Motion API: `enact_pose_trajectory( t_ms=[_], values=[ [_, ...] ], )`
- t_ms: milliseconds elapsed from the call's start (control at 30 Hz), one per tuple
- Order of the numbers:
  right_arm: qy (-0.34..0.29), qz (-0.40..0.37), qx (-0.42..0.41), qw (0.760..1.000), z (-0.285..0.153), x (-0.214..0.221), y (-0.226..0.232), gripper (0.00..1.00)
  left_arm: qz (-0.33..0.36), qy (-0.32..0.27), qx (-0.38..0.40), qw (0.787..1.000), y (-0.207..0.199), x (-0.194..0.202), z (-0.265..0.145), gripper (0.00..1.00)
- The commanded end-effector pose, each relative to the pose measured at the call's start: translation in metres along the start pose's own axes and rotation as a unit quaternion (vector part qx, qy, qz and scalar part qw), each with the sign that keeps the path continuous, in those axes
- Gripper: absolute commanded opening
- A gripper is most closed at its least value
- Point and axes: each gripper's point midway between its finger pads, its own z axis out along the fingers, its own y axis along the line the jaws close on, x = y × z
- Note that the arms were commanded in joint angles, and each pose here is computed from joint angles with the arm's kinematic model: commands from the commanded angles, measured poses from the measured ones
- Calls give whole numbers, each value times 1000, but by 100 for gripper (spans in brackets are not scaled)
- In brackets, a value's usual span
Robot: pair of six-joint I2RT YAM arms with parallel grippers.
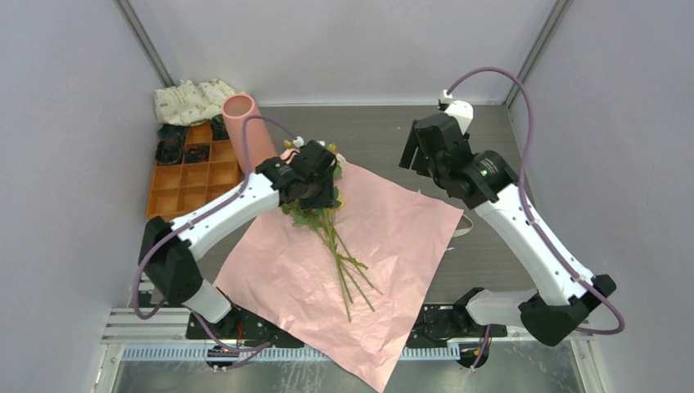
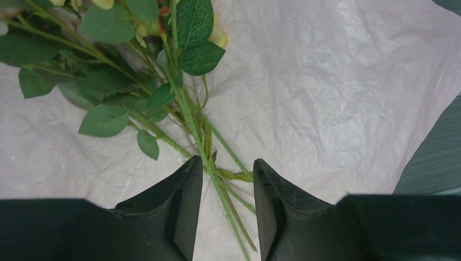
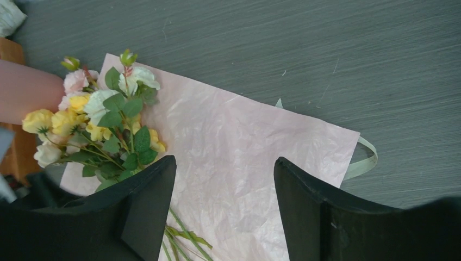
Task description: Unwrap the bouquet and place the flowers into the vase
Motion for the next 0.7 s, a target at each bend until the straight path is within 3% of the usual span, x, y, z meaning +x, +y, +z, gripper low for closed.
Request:
enact_pose_trajectory(
  t_ms=[0, 367, 667],
  values=[
    [5, -18, 22, 1000, 6, 7, -11, 73, 8, -18, 22, 1000, -19, -25, 12, 40],
    [18, -22, 30, 999, 18, 15, -19, 73, -13, 19, -42, 999, 28, -45, 70, 38],
    [26, -16, 26, 999, 23, 19, -19, 74, -27, 48, -47, 997, 42, -49, 103, 37]
  ],
)
